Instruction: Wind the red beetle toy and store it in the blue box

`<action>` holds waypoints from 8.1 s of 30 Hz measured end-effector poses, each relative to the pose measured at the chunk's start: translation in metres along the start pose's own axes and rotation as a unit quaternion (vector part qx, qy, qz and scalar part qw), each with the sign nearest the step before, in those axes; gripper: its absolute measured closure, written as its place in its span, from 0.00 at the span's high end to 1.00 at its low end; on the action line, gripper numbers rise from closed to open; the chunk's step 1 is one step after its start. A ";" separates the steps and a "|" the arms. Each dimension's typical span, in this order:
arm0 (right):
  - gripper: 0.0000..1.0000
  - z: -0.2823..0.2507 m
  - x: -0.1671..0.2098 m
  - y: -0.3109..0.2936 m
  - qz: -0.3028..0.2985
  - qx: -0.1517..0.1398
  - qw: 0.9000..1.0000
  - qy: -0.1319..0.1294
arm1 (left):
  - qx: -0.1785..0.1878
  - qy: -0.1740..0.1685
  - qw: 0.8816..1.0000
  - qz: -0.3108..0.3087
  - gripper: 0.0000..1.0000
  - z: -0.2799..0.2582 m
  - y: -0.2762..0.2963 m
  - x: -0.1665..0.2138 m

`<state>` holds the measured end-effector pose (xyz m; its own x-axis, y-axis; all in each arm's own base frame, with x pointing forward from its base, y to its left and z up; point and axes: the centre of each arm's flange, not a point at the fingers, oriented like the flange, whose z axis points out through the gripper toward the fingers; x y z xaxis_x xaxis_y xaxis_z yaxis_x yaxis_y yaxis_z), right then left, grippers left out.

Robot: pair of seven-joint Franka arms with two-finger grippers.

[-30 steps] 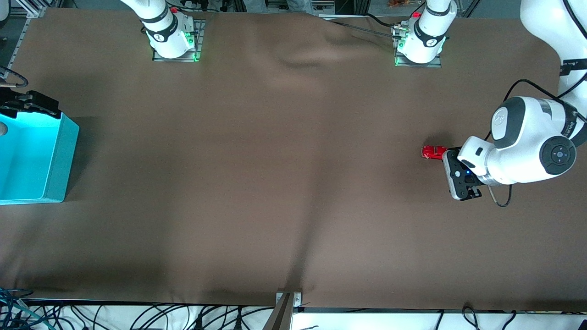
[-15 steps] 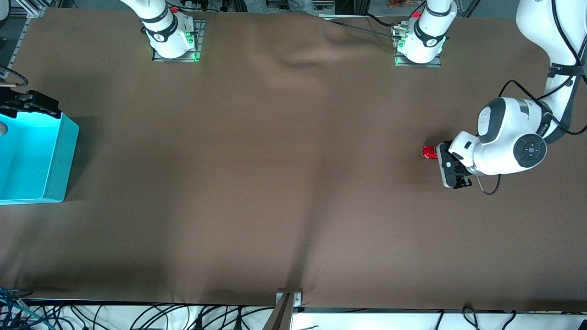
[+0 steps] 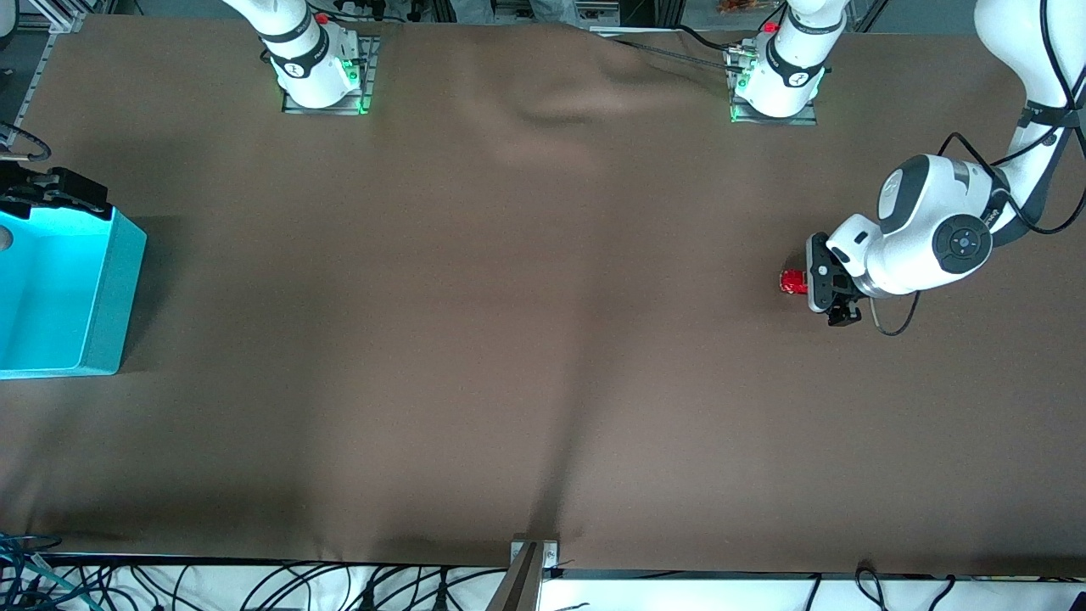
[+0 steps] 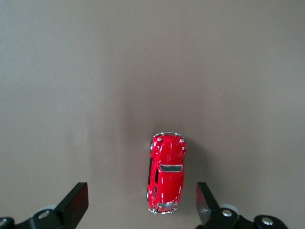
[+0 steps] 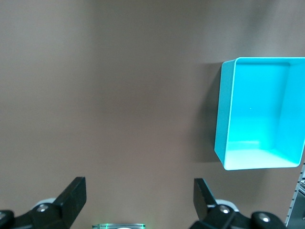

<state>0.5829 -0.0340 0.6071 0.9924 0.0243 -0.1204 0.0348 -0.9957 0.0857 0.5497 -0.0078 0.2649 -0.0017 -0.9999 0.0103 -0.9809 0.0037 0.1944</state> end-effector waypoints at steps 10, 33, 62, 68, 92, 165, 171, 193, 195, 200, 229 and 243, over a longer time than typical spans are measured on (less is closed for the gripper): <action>1.00 0.000 0.000 0.000 0.000 0.000 1.000 0.000 | 0.020 0.006 1.000 0.019 1.00 0.018 0.012 0.003; 1.00 0.000 0.000 0.000 0.000 0.000 1.000 0.000 | 0.032 0.014 0.999 0.005 1.00 0.056 0.031 -0.024; 1.00 0.001 -0.001 0.016 0.015 0.000 1.000 0.001 | 0.030 0.026 0.999 -0.018 1.00 0.090 0.043 -0.022; 1.00 0.001 -0.002 0.017 0.015 0.000 1.000 0.000 | 0.030 0.024 0.999 -0.014 1.00 0.094 0.046 -0.022; 1.00 0.001 -0.002 0.022 0.020 0.000 1.000 0.000 | 0.038 0.021 0.999 -0.008 0.45 0.098 0.048 -0.026; 1.00 0.002 -0.002 0.022 0.020 0.000 1.000 0.000 | 0.092 -0.037 0.995 0.017 0.45 0.100 0.058 -0.146; 1.00 0.002 -0.002 0.022 0.020 0.000 1.000 -0.001 | 0.079 -0.021 0.997 0.015 0.70 0.118 0.061 -0.146; 1.00 0.002 -0.002 0.022 0.020 0.000 1.000 -0.001 | 0.077 -0.015 0.997 0.019 1.00 0.122 0.059 -0.143; 1.00 0.002 -0.002 0.022 0.020 0.000 1.000 -0.001 | 0.078 -0.015 0.997 0.020 1.00 0.120 0.058 -0.143; 1.00 0.002 -0.002 0.022 0.020 0.000 1.000 -0.001 | 0.081 -0.019 0.996 0.020 1.00 0.111 0.055 -0.140; 1.00 0.002 -0.002 0.022 0.020 0.000 1.000 -0.001 | 0.106 0.004 0.994 -0.040 1.00 -0.055 0.036 -0.080; 1.00 0.002 -0.002 0.022 0.020 0.000 1.000 -0.001 | 0.106 0.021 0.992 -0.067 1.00 -0.164 0.020 -0.078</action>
<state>0.5811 -0.0563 0.6077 0.9929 -0.0155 -0.1182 -0.0049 -0.9960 0.0898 0.5617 0.0722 0.4287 0.1349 -0.9900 0.0404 -0.9907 -0.1356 -0.0144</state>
